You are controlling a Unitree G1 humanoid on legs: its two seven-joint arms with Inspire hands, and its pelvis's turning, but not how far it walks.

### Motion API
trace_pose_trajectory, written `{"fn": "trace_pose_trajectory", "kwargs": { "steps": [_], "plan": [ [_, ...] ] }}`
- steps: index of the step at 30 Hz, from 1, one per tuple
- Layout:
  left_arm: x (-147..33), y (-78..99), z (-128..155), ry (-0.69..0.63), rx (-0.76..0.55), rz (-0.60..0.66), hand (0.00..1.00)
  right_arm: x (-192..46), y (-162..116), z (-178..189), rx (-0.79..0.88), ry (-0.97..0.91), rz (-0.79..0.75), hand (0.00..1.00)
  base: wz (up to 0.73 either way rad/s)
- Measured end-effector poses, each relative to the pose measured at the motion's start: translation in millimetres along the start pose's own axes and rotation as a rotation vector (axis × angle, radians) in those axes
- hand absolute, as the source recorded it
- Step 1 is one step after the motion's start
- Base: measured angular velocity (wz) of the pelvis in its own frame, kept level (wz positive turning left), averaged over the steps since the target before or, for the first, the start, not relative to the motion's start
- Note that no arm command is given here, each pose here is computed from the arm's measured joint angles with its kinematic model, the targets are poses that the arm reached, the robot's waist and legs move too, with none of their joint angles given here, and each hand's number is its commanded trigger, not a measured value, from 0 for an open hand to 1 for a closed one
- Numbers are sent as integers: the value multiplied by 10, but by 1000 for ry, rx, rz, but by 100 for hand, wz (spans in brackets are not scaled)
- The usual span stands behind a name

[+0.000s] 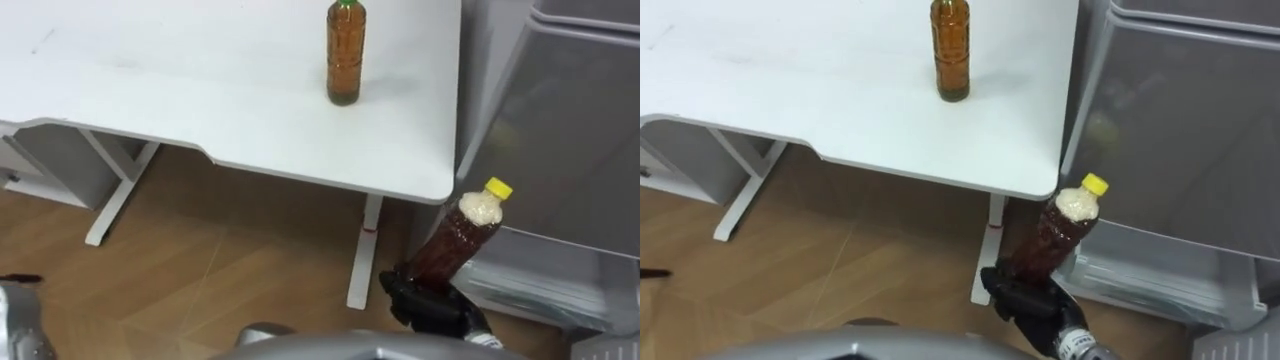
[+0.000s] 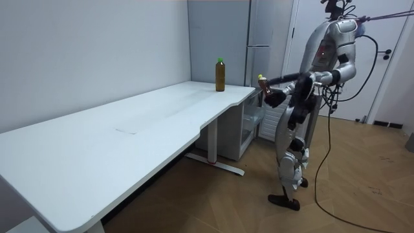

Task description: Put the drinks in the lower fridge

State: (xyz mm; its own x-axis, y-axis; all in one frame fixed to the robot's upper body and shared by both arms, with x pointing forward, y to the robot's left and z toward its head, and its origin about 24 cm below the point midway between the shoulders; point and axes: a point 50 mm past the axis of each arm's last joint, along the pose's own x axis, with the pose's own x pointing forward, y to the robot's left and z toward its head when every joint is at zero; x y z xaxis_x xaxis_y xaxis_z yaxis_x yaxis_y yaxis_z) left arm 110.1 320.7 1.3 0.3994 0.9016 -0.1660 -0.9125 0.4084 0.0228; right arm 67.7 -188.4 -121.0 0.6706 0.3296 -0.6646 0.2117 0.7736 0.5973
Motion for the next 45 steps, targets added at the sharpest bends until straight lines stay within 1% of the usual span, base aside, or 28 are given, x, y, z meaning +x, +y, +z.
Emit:
{"fn": "trace_pose_trajectory", "kwargs": {
  "steps": [1,2,4,5,7,9,10,11,13,14,16,19,22,25,28,32,37,39,45],
  "plan": [
    [-43,3,-193,75,59,-28,0,14,19,-1,35,-11,5,100,0],
    [-66,9,-281,116,84,-39,0,26,30,1,49,-15,6,100,0],
    [-178,65,-582,257,176,-82,0,65,46,22,83,-24,6,100,-2],
    [-204,79,-652,289,201,-95,0,73,44,33,85,-23,3,100,-5],
    [-303,146,-885,399,284,-131,0,88,38,63,102,-28,-14,100,-8],
    [-380,178,-1018,459,329,-161,0,90,31,69,147,-42,-25,100,-11],
    [-430,228,-1124,509,363,-181,0,99,27,83,164,-43,-28,100,-5],
    [-458,261,-1174,538,381,-190,0,102,27,89,167,-45,-31,100,0],
    [-564,383,-1336,635,444,-215,0,111,-1,100,168,-40,-43,100,2],
    [-591,415,-1372,659,459,-221,0,114,-11,101,171,-39,-49,100,5],
    [-662,550,-1493,744,507,-228,0,90,-52,128,189,-41,-65,100,0],
    [-741,705,-1590,831,548,-219,0,66,-91,176,197,-53,-73,100,-2],
    [-861,856,-1685,935,592,-231,0,40,-145,239,207,-59,-100,100,-9],
    [-985,964,-1739,1005,625,-278,0,55,-138,269,223,-68,-99,100,-14],
    [-1065,983,-1807,1064,695,-343,0,60,-174,241,229,-53,-117,100,0],
    [-1088,946,-1838,1079,753,-427,0,40,-222,230,230,-44,-146,100,0],
    [-1069,838,-1862,1074,809,-527,0,33,-297,189,252,-28,-188,100,0],
    [-1076,822,-1866,1075,821,-556,0,40,-307,205,257,-31,-201,100,-2],
    [-1127,866,-1878,1104,835,-597,0,38,-320,241,314,-63,-211,100,-1]
  ]
}}
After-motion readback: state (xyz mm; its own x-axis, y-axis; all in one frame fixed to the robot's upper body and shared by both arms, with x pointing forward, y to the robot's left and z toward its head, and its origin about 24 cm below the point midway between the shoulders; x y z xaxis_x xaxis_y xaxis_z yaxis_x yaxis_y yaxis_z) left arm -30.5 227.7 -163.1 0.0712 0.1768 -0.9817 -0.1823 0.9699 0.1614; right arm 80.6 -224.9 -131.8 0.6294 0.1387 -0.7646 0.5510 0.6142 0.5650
